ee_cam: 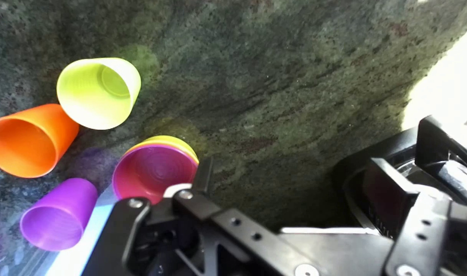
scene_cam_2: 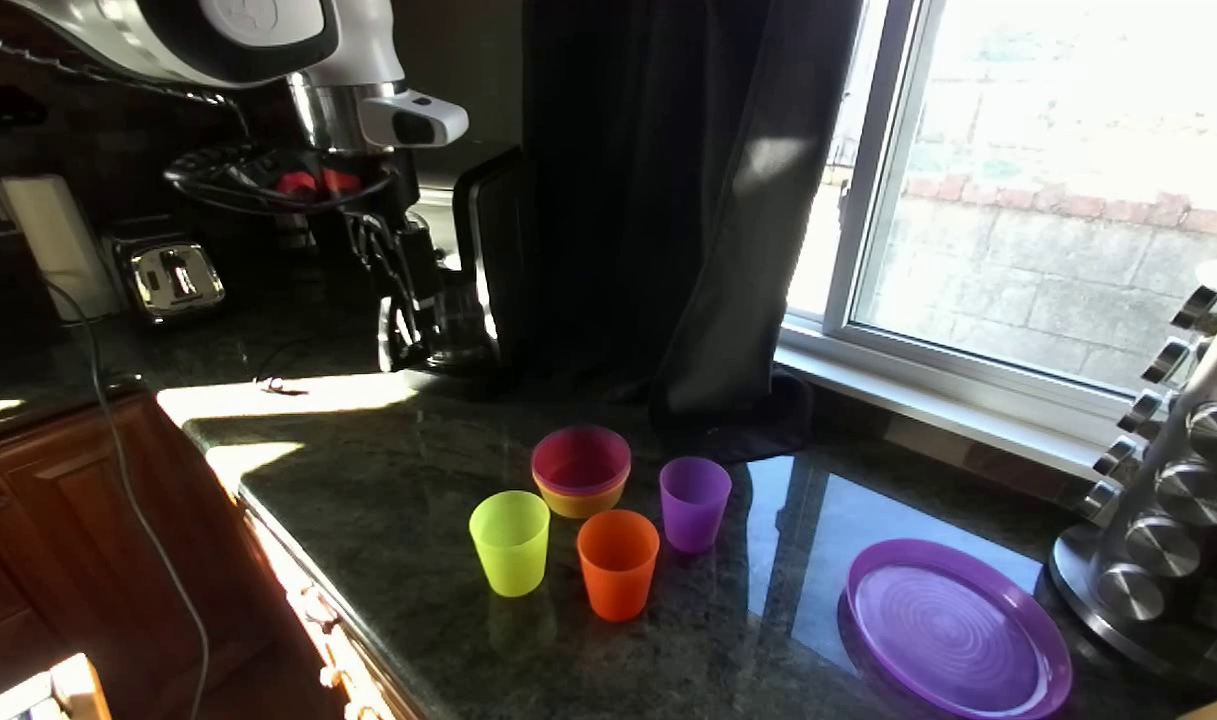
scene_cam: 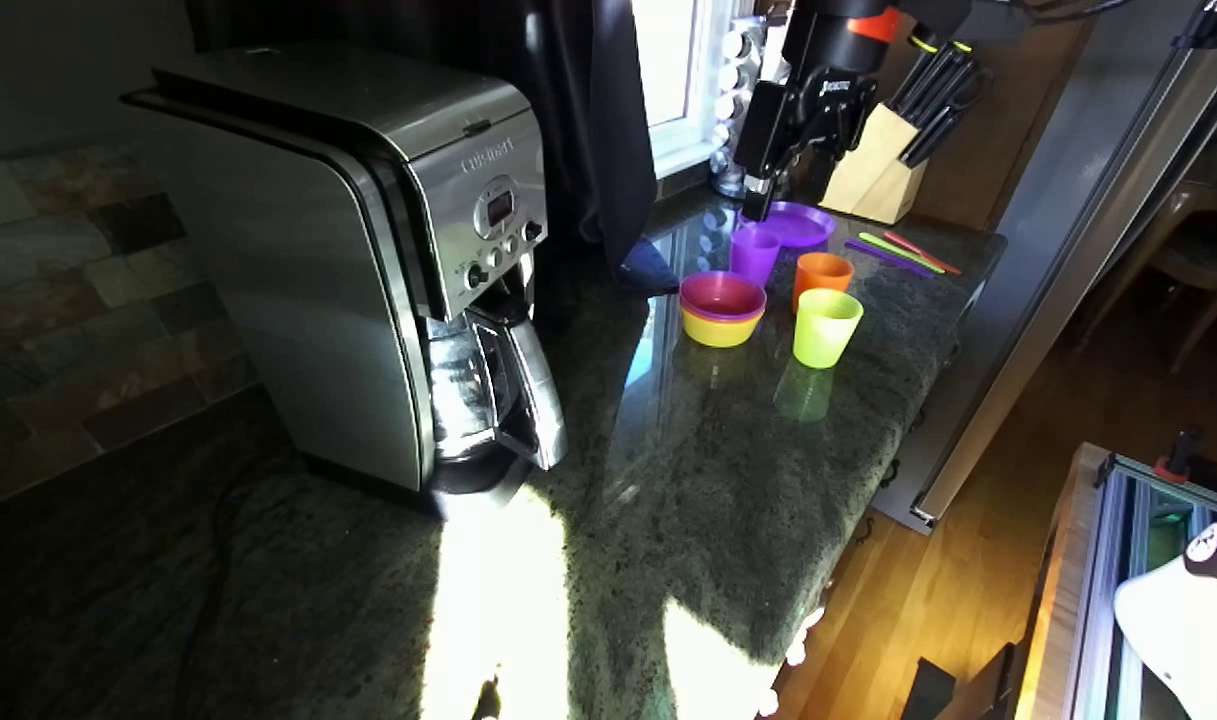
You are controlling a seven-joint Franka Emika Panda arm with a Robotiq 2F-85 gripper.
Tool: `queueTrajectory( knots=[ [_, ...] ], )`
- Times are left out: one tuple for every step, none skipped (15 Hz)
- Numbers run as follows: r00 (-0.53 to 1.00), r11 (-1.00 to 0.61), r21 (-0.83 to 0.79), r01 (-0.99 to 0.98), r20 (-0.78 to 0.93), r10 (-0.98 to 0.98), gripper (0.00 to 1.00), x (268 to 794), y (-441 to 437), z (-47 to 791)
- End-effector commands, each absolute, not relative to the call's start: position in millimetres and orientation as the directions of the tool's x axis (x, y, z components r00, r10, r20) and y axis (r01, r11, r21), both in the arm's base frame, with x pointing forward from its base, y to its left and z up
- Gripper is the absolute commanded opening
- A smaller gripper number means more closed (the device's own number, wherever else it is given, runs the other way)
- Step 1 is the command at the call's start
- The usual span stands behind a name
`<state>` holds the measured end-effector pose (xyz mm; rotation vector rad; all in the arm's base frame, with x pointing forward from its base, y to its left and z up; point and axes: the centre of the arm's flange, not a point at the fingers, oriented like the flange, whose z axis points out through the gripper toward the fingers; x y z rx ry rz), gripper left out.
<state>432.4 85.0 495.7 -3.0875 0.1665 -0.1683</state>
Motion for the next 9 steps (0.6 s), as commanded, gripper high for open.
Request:
queueTrajectory(
  knots=[
    [0.976,-0.993,-0.059,-0.106,0.187,-0.115,1.0,388,66,484],
    [0.972,-0.99,-0.064,-0.125,0.193,-0.135,1.0,382,53,484],
    [0.968,-0.987,-0.074,-0.145,0.195,-0.157,1.0,379,42,483],
    [0.962,-0.98,-0.079,-0.183,0.192,-0.195,1.0,378,27,481],
    [0.96,-0.975,-0.094,-0.204,0.175,-0.217,1.0,379,14,480],
    [0.957,-0.967,-0.104,-0.234,0.153,-0.248,1.0,381,1,478],
    [0.952,-0.957,-0.107,-0.268,0.124,-0.28,1.0,382,-11,475],
    [0.943,-0.946,-0.106,-0.307,0.102,-0.317,1.0,384,-22,472],
    [0.931,-0.932,-0.111,-0.346,0.082,-0.355,1.0,386,-35,469]
  ],
)
